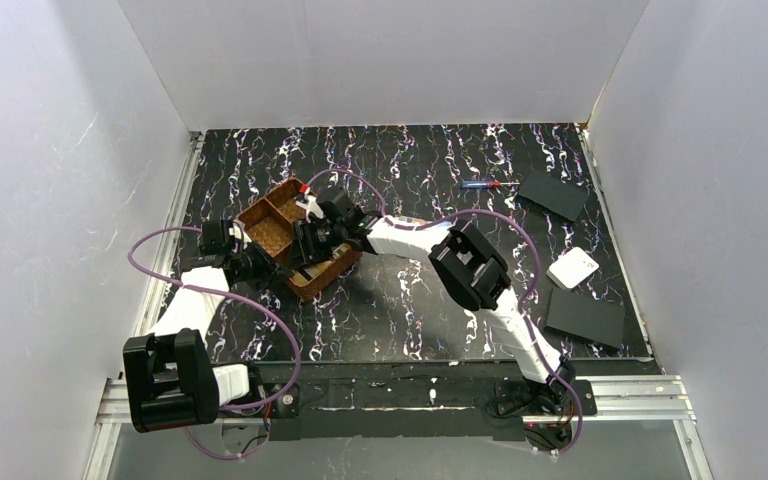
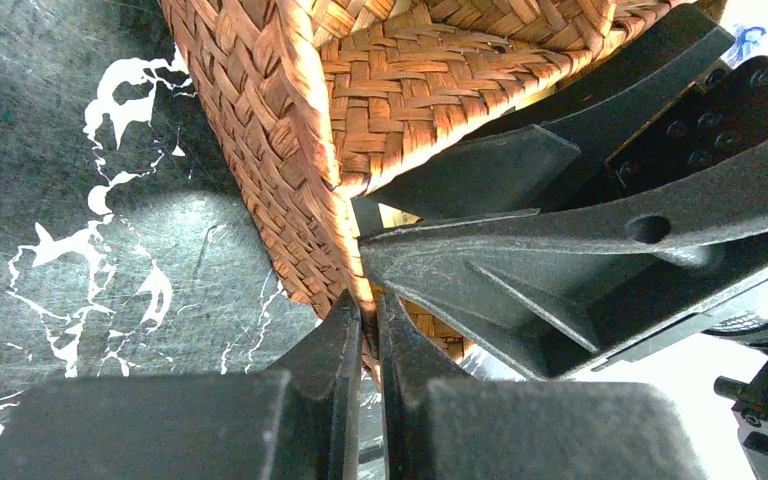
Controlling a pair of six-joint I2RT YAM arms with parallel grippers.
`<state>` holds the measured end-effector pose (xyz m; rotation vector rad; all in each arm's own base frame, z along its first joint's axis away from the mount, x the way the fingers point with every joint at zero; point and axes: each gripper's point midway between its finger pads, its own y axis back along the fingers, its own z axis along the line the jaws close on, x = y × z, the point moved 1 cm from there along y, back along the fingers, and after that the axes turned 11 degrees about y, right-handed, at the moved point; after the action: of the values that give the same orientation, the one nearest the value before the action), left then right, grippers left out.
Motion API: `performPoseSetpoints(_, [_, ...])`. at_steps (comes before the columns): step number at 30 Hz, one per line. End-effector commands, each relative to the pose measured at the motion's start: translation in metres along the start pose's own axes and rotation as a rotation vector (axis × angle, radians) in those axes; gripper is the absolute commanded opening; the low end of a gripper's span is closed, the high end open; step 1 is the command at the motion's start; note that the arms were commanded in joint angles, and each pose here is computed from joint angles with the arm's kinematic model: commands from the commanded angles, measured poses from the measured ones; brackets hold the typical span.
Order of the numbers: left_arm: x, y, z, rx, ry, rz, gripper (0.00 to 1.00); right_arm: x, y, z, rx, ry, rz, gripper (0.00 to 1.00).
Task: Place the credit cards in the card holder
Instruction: Pick up the credit card from the storage box.
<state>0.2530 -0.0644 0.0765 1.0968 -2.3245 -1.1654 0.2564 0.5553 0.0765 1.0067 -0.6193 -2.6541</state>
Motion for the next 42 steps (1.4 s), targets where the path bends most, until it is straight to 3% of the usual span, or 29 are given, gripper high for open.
performPoseSetpoints(1, [0.018, -0.007, 0.044, -0.163, -0.054, 0.054, 0.00, -0.001, 0.019, 0.009, -0.004, -0.073, 0.028, 0.50])
performPoseSetpoints(6, [0.007, 0.018, 0.048, -0.221, -0.164, -0.037, 0.00, -0.023, 0.068, -0.026, 0.265, 0.111, 0.080, 0.64])
performPoseSetpoints(10, [-0.010, 0.035, 0.041, -0.223, -0.270, -0.152, 0.00, -0.022, 0.080, -0.020, 0.282, 0.168, 0.121, 0.65])
performPoseSetpoints(14, [-0.012, 0.038, 0.038, -0.175, -0.257, -0.235, 0.00, -0.009, 0.084, -0.023, 0.298, 0.231, 0.160, 0.66])
performPoseSetpoints(15, [-0.009, 0.037, 0.040, -0.169, -0.244, -0.234, 0.05, -0.004, 0.084, -0.022, 0.294, 0.234, 0.172, 0.66])
performPoseSetpoints(18, [0.000, 0.040, 0.043, -0.208, -0.145, -0.191, 0.42, 0.006, 0.081, -0.015, 0.276, 0.228, 0.195, 0.66])
performPoseSetpoints(25, [0.001, 0.047, 0.016, -0.242, 0.091, -0.108, 0.62, 0.000, 0.077, -0.003, 0.272, 0.229, 0.184, 0.65])
performPoseSetpoints(28, [-0.004, 0.043, 0.009, -0.294, 0.198, -0.077, 0.63, -0.007, 0.080, 0.005, 0.268, 0.235, 0.180, 0.65])
performPoseSetpoints(32, [-0.014, 0.027, 0.004, -0.335, 0.229, -0.070, 0.54, -0.009, 0.083, 0.007, 0.273, 0.238, 0.175, 0.65])
performPoseSetpoints(37, [-0.002, 0.016, 0.034, -0.467, 0.158, -0.066, 0.39, -0.015, 0.083, 0.012, 0.270, 0.217, 0.159, 0.65])
performPoseSetpoints(40, [-0.011, 0.013, 0.037, -0.422, 0.107, -0.145, 0.20, -0.017, 0.083, 0.011, 0.287, 0.186, 0.147, 0.65])
performPoseSetpoints(42, [-0.025, 0.018, 0.019, -0.319, -0.002, -0.258, 0.12, -0.018, 0.083, 0.013, 0.288, 0.162, 0.135, 0.65])
